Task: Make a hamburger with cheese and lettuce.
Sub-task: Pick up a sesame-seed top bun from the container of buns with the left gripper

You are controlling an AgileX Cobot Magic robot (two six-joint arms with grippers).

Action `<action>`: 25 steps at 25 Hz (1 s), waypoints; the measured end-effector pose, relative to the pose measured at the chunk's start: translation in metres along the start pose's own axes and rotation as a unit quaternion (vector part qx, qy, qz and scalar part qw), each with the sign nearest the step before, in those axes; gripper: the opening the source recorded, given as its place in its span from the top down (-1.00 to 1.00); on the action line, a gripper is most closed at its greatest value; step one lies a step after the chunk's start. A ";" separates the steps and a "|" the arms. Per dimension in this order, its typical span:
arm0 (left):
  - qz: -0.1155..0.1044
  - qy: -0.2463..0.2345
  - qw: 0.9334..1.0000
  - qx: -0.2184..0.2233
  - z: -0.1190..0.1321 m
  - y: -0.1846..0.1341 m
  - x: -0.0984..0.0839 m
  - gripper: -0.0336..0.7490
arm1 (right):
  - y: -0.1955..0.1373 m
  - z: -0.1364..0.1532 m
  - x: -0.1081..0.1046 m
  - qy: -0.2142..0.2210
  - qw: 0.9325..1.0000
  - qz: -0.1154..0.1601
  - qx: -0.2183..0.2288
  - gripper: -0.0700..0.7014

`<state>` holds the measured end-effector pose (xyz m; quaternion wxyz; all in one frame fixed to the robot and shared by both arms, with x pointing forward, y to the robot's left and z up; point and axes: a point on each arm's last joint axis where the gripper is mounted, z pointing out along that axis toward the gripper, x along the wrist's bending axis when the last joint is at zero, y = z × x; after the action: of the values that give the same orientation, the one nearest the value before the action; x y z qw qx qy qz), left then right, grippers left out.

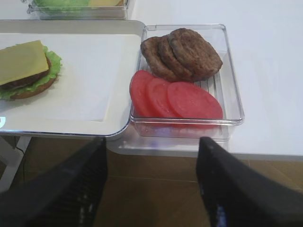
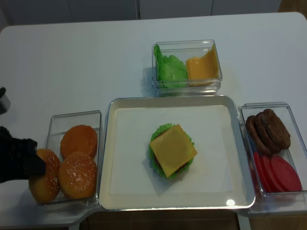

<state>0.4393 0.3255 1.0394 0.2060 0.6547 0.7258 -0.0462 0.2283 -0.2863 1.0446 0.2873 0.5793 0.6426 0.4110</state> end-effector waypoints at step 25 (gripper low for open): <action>0.042 -0.084 0.980 -0.173 -0.088 0.018 -0.054 0.37 | 0.000 0.000 0.000 0.000 1.000 -0.001 0.000 -0.34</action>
<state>0.4389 0.3077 1.1428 0.3782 0.6329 0.6747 0.0343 0.2283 -0.2863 1.0446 0.2877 0.5787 0.6432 0.4107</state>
